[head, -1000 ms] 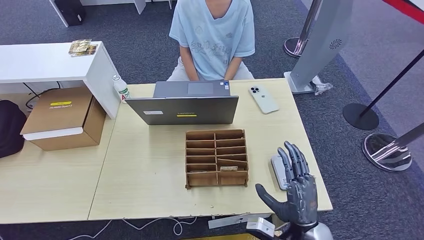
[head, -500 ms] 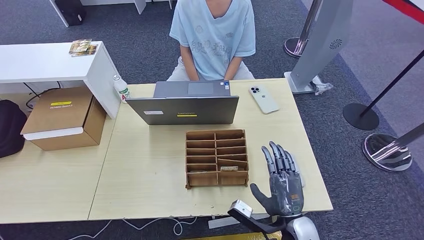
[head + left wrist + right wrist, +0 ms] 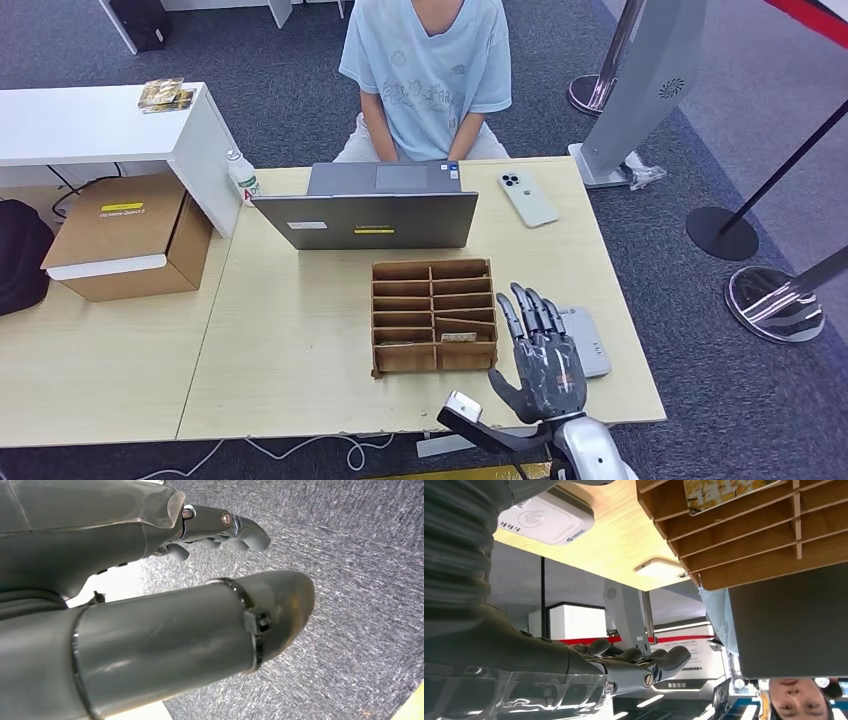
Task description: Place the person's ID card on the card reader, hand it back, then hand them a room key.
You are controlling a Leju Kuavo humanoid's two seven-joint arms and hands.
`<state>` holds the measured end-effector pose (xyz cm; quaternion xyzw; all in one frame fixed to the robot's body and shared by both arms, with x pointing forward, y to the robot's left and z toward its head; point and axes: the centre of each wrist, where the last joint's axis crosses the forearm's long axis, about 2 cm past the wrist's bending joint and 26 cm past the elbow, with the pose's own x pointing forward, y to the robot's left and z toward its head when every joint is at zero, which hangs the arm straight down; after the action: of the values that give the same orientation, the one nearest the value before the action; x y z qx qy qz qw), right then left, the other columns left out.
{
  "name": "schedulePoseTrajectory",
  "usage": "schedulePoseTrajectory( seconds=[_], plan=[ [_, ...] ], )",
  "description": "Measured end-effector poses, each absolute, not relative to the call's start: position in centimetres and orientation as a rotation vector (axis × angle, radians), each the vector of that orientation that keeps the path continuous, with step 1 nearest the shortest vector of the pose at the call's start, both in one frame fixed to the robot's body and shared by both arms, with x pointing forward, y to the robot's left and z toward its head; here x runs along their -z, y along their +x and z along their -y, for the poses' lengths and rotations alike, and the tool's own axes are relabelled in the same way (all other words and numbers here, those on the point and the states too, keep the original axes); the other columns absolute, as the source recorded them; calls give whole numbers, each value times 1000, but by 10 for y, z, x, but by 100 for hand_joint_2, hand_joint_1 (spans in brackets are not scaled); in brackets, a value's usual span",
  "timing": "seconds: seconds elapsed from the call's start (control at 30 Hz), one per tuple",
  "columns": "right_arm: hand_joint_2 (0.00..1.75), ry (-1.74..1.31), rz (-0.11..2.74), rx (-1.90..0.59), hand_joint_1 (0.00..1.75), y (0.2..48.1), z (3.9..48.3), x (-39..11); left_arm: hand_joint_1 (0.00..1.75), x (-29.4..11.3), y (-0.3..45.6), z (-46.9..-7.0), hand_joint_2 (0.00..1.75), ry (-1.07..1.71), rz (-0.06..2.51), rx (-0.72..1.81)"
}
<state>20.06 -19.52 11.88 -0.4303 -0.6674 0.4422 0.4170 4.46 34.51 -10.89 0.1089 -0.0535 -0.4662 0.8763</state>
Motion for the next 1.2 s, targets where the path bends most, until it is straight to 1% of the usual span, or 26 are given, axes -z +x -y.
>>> schedulePoseTrajectory(
  seconds=[0.57, 1.2],
  plan=[
    [175, -1025, 1648, -1189, 0, 203, 178, -124, 0, 109, 44, -346, 0, 216, 106, 956],
    [175, -960, 1603, -1229, 0, 206, 174, -121, 0, 109, 44, -346, 0, 209, 114, 958]
  ],
)
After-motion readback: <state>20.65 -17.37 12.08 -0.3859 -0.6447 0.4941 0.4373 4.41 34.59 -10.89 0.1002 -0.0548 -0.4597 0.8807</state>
